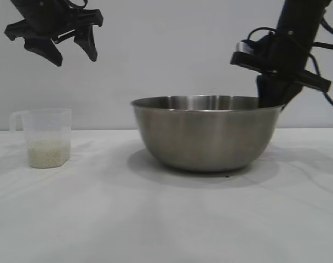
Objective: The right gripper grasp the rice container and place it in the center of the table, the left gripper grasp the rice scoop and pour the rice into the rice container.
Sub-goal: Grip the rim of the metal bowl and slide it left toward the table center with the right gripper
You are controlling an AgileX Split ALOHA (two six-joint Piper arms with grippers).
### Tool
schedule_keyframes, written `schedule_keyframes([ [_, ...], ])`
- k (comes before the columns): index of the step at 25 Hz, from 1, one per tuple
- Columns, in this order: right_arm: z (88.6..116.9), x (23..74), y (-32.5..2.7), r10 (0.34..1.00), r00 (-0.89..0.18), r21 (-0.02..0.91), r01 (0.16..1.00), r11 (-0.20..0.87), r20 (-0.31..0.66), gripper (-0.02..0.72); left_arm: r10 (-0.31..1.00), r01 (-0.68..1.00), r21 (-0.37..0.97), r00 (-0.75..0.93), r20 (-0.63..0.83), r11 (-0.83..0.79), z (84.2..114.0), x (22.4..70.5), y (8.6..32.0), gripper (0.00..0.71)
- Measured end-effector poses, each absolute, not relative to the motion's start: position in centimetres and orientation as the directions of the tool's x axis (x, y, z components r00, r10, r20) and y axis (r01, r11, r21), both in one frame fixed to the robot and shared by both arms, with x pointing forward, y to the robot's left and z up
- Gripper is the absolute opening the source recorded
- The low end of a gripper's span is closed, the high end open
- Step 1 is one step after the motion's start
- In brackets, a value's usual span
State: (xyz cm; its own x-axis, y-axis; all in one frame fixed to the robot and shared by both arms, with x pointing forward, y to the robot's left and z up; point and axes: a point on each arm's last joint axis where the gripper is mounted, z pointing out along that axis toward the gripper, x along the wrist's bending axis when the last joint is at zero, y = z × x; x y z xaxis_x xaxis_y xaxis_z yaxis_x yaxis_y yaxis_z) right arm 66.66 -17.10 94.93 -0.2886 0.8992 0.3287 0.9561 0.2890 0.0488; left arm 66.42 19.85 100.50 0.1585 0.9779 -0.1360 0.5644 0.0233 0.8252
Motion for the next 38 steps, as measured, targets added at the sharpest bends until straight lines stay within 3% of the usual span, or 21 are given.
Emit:
schedule_keyframes([
  [9,94.9,66.2,-15.6,0.886,-0.33,0.05,0.942,0.333,0.325,0.0,0.978,0.564,0.825,0.159,-0.136,0.023,100.5,66.4,19.8,0.472],
  [10,94.9,66.2,-15.6,0.886,-0.33,0.05,0.942,0.333,0.325,0.058,0.978,0.564,0.825,0.159,-0.136,0.023,100.5,66.4,19.8,0.472],
  [11,94.9,66.2,-15.6,0.886,-0.33,0.05,0.942,0.333,0.325,0.058,0.978,0.564,0.825,0.159,-0.136,0.023,100.5,66.4,19.8,0.472],
  [16,95.0,66.2,-15.5,0.883,-0.325,0.051,0.943,0.328,0.337,0.364,0.978,0.564,0.825,0.159,-0.136,0.023,100.5,66.4,19.8,0.472],
  [18,95.6,66.1,-15.5,0.881,-0.328,0.066,0.943,0.326,0.339,0.44,0.978,0.564,0.825,0.159,-0.136,0.023,100.5,66.4,19.8,0.472],
  [25,100.2,65.3,-16.3,0.888,-0.38,0.162,0.923,0.348,0.26,0.465,0.978,0.564,0.825,0.159,-0.136,0.023,100.5,66.4,19.8,0.472],
  [32,103.0,64.8,-18.4,0.921,-0.387,0.193,0.909,0.37,0.056,0.465,0.978,0.583,0.813,0.158,-0.136,0.019,100.3,66.3,19.8,0.472],
  [38,105.8,64.6,-21.8,0.968,-0.249,0.25,0.94,0.231,0.041,0.465,0.978,0.584,0.812,0.159,-0.135,0.018,100.3,66.3,19.8,0.472],
])
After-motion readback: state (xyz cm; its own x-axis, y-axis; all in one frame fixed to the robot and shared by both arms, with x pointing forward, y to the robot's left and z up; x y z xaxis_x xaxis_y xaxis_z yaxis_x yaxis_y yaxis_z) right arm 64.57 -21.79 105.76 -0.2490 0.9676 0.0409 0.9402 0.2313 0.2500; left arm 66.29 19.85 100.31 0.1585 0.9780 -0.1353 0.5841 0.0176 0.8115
